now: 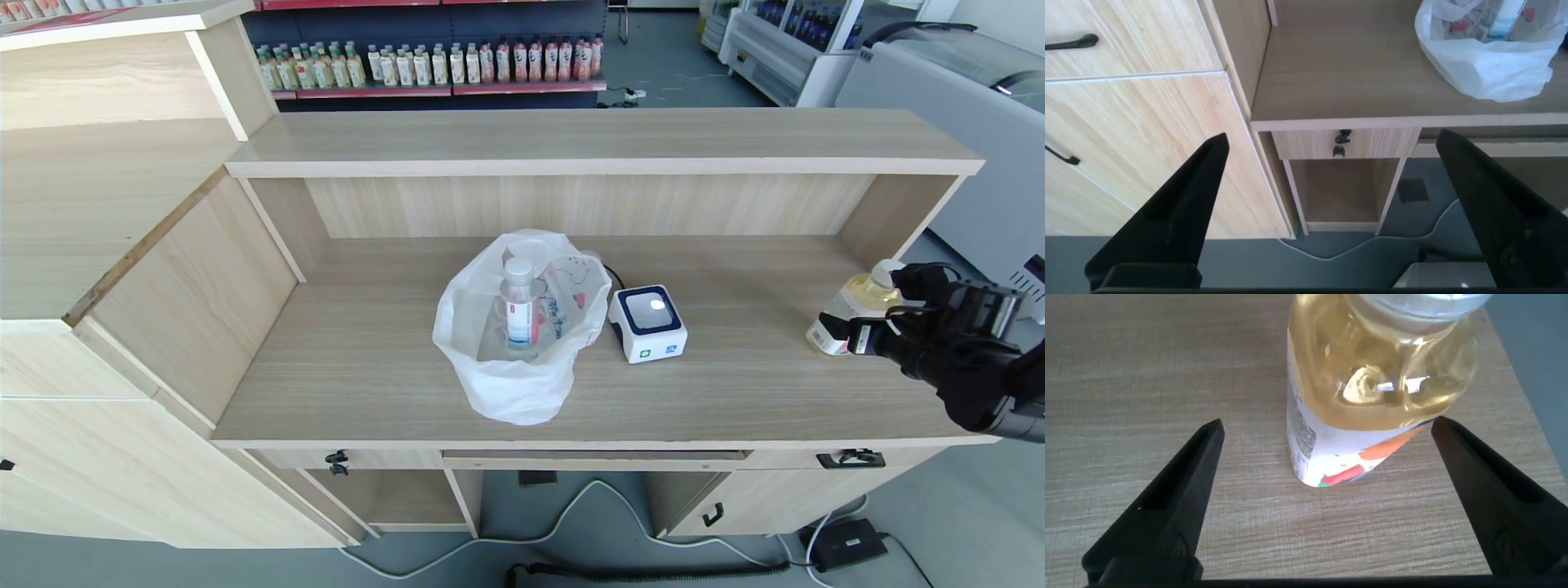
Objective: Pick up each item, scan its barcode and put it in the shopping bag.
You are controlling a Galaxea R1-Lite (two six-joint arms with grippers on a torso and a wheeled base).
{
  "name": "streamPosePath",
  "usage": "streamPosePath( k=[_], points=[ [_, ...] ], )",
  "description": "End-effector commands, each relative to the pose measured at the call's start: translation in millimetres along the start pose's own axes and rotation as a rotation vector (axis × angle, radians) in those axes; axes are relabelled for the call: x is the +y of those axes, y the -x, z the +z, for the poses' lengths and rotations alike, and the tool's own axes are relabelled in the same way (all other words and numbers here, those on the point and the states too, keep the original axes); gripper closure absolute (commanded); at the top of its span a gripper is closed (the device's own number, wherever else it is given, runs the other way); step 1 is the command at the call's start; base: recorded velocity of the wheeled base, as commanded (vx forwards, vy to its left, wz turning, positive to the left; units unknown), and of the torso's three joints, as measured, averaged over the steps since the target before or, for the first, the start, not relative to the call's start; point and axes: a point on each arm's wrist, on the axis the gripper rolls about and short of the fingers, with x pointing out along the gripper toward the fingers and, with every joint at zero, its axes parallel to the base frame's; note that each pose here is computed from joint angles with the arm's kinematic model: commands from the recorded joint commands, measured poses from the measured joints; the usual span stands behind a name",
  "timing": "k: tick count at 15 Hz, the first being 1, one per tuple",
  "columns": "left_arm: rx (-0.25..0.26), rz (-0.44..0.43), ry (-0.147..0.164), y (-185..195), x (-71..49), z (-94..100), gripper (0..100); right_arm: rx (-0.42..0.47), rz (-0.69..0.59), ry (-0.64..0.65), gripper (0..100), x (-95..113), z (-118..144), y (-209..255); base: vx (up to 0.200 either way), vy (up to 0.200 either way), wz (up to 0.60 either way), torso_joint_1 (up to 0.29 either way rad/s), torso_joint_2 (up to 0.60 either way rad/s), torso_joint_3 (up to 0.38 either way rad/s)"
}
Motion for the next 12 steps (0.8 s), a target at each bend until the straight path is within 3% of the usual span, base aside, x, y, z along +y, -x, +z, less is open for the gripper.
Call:
streamPosePath(
  k=[1,12],
  points=[
    [-0.001,0.001,0.000,0,0.0,0.1,0,-0.009,0.009,0.003,0,3,-2,-10,0.000,0.000,0.00,0.000,0.00,0.000],
    [-0.001,0.001,0.000,0,0.0,0.1,0,-0.024,0.004,0.030,0,1,-8,-28,0.000,0.000,0.00,0.000,0.00,0.000]
  ],
)
